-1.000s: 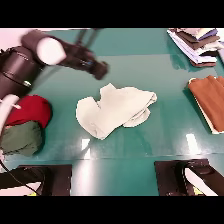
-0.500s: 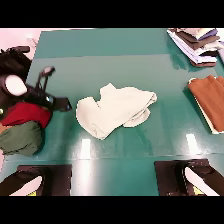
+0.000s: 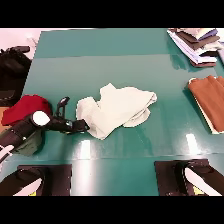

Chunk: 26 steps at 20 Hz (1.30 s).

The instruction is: Fold the shirts.

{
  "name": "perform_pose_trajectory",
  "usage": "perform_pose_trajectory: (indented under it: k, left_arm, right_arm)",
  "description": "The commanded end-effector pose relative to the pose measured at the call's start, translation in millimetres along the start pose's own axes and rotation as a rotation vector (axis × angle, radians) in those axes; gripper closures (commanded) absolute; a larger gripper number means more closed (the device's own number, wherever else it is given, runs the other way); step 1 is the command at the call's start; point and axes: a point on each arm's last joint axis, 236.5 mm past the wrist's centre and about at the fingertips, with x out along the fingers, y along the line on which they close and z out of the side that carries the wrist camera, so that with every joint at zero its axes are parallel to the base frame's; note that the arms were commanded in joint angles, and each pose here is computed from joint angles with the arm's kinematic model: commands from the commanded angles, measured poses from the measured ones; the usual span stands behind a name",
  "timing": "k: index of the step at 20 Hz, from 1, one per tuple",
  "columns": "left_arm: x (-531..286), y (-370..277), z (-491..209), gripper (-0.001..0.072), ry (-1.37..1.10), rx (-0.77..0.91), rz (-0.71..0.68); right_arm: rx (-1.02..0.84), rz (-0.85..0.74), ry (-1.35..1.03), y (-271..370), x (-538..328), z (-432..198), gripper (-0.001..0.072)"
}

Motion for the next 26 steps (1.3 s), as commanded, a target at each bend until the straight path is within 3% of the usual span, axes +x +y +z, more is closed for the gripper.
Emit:
perform_pose_trajectory:
  k: [1,5,6,7,8,12,17,18,20,23,26]
  left_arm:
    - [21,-11,-17,0.0140,0.012,-0.003,-0.013]
    - [27,-30,11,0.0142,-0.109,-0.079,-0.083]
    - [25,-32,23,0.0234,-0.156,-0.082,-0.091]
    - [21,-35,34,0.0497,-0.196,-0.082,-0.097]
    - [15,-37,46,0.0674,-0.223,-0.083,-0.105]
    - [-52,-41,129,0.0684,-0.403,-0.040,-0.124]
    - [-160,-16,211,0.0684,-0.612,0.067,0.014]
    - [-169,-12,215,0.0684,-0.621,0.074,0.033]
    - [-172,-7,214,0.0684,-0.607,0.073,0.049]
    - [-161,0,204,0.0683,-0.546,0.076,0.072]
    - [-159,2,201,0.0684,-0.528,0.076,0.077]
  right_arm:
    - [0.000,0.006,-0.001,2,1,0,0.0692]
    - [-0.011,0.010,-0.017,9,-9,5,0.0692]
    - [-0.015,0.010,-0.024,11,-13,7,0.0692]
    - [-0.022,0.007,-0.027,11,-16,8,0.0692]
    - [-0.028,0.004,-0.019,11,-18,7,0.0692]
    - [0.027,-0.024,0.255,-19,-20,-59,0.0692]
    - [0.296,-0.096,0.606,-82,-17,-206,0.0691]
    - [0.359,-0.100,0.668,-86,-16,-244,0.0661]
    - [0.470,-0.102,0.774,-84,-16,-317,0.0236]
    - [0.539,-0.088,0.906,-60,-23,-402,0.0227]
    - [0.560,-0.046,0.950,-29,-22,-442,0.0227]
